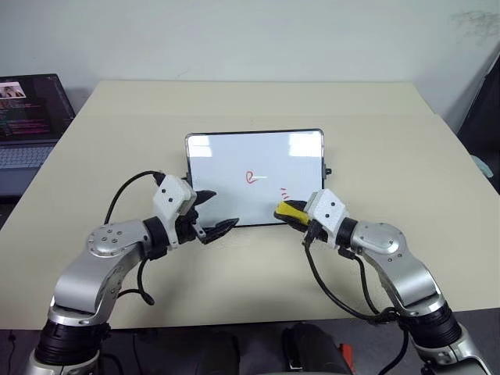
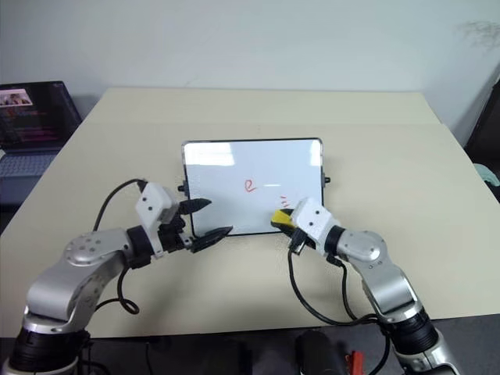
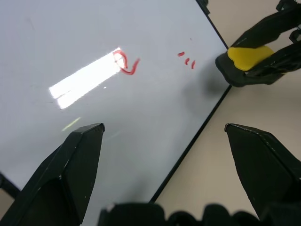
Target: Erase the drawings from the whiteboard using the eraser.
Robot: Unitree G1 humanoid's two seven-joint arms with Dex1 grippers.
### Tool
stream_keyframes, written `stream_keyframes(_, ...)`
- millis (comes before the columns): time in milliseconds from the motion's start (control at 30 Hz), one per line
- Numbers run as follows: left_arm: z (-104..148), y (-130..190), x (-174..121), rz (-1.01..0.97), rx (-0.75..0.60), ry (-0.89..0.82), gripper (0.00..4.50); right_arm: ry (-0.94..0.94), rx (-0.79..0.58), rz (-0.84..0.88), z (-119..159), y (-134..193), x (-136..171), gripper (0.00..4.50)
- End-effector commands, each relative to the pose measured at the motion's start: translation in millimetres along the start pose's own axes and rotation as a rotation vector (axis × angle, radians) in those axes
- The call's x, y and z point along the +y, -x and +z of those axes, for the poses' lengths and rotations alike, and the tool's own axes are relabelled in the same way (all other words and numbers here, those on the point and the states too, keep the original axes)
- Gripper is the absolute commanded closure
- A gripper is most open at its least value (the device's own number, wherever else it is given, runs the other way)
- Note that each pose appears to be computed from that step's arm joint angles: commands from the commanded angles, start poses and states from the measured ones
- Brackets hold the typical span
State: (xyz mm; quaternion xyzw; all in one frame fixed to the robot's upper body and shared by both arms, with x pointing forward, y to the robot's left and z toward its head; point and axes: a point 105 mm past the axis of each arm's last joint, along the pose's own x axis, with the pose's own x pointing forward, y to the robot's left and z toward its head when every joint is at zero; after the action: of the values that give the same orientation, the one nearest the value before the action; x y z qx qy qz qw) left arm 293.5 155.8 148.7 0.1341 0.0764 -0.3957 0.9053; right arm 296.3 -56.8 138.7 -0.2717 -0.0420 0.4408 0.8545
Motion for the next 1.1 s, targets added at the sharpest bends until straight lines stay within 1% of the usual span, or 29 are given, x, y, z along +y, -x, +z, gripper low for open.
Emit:
stream_keyframes(33,8,-4,5,0.014,-0.016,-0.037,0.00,0.151,-0.030,-0.013,7,0,2,3.52)
stream_keyframes(100,6,-6,5,0.013,-0.009,-0.039,0.00,0.167,-0.047,-0.022,9,-2,2,3.52)
stream_keyframes(167,4,-6,9,0.027,0.003,-0.037,0.00,0.190,-0.089,-0.051,18,-8,-2,3.52)
stream_keyframes(233,2,-7,12,0.040,0.012,-0.034,0.00,0.231,-0.137,-0.105,30,-18,-10,3.52)
stream_keyframes(333,1,-8,13,0.041,0.018,-0.032,0.00,0.260,-0.163,-0.144,42,-37,-19,3.52)
stream_keyframes(467,2,-10,12,0.033,0.017,-0.032,0.00,0.297,-0.160,-0.164,49,-59,-28,3.52)
stream_keyframes(567,2,-11,11,0.028,0.018,-0.033,0.00,0.336,-0.135,-0.180,54,-77,-39,3.52)
stream_keyframes(667,2,-11,11,0.026,0.017,-0.034,0.00,0.339,-0.099,-0.216,53,-88,-50,3.52)
stream_keyframes(767,3,-11,10,0.023,0.017,-0.035,0.00,0.333,-0.041,-0.229,42,-92,-56,3.52)
stream_keyframes(867,3,-12,10,0.022,0.016,-0.035,0.00,0.328,0.033,-0.188,26,-93,-53,3.52)
stream_keyframes(933,3,-12,10,0.022,0.016,-0.035,0.00,0.324,0.077,-0.150,15,-92,-49,3.52)
stream_keyframes(1033,3,-11,10,0.022,0.015,-0.035,0.00,0.333,0.171,-0.040,-11,-87,-33,3.52)
stream_keyframes(1100,3,-12,9,0.016,0.013,-0.033,0.00,0.350,0.185,-0.004,-14,-86,-28,3.52)
